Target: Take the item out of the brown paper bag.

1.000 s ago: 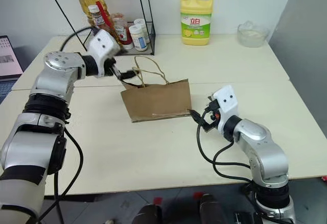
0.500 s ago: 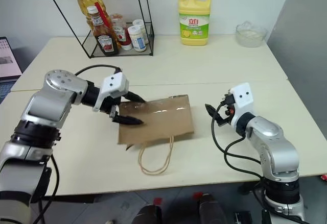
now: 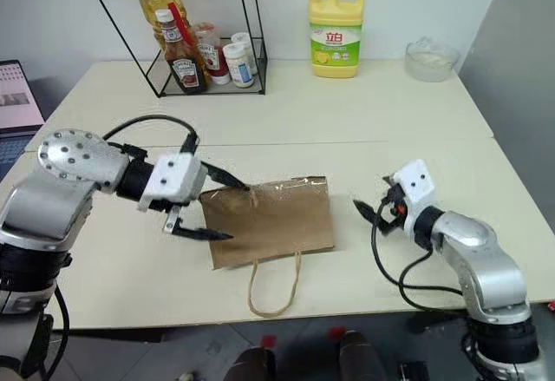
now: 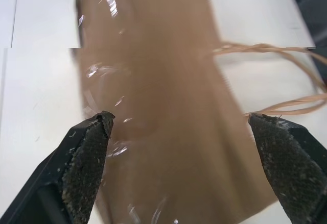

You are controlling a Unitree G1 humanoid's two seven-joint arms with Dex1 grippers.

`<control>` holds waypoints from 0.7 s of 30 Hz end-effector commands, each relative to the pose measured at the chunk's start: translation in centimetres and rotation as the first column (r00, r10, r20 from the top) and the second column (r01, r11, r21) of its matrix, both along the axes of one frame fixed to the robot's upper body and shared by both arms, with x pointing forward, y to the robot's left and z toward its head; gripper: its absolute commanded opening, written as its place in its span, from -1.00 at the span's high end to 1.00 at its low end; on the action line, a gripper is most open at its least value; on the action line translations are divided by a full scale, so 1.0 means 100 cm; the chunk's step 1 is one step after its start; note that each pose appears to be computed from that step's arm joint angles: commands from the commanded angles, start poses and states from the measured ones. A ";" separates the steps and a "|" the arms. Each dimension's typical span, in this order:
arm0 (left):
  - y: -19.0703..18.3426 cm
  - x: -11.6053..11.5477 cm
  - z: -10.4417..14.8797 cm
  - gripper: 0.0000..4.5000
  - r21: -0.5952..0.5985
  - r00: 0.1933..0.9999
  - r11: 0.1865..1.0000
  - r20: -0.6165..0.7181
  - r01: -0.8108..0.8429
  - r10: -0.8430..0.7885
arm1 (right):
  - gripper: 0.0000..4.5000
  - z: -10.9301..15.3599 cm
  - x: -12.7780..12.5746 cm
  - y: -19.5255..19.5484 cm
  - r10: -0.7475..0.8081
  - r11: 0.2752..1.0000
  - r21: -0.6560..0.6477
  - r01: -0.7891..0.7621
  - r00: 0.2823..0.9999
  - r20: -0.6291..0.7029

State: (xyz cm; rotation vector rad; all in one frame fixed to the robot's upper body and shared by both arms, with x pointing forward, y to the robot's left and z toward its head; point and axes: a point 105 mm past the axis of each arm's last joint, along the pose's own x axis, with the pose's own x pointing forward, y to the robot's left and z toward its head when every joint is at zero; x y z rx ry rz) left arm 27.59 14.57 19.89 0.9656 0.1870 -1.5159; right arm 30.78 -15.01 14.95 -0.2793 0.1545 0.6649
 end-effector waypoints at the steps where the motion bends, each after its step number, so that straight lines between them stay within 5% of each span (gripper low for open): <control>1: -0.003 -0.016 -0.003 -1.00 0.032 0.991 0.992 0.066 0.118 -0.120 | -0.99 0.011 -0.012 0.011 0.102 0.995 -0.014 -0.101 0.994 0.050; 6: -0.001 -0.023 -0.038 -1.00 0.085 0.969 0.972 0.105 0.217 -0.225 | -0.99 0.011 -0.014 0.016 0.148 0.989 -0.020 -0.147 0.988 0.043; 21: -0.028 -0.032 -0.084 -1.00 -0.040 0.943 0.955 0.174 0.294 -0.283 | -0.99 -0.010 -0.031 0.005 0.148 0.988 -0.035 -0.149 0.989 -0.010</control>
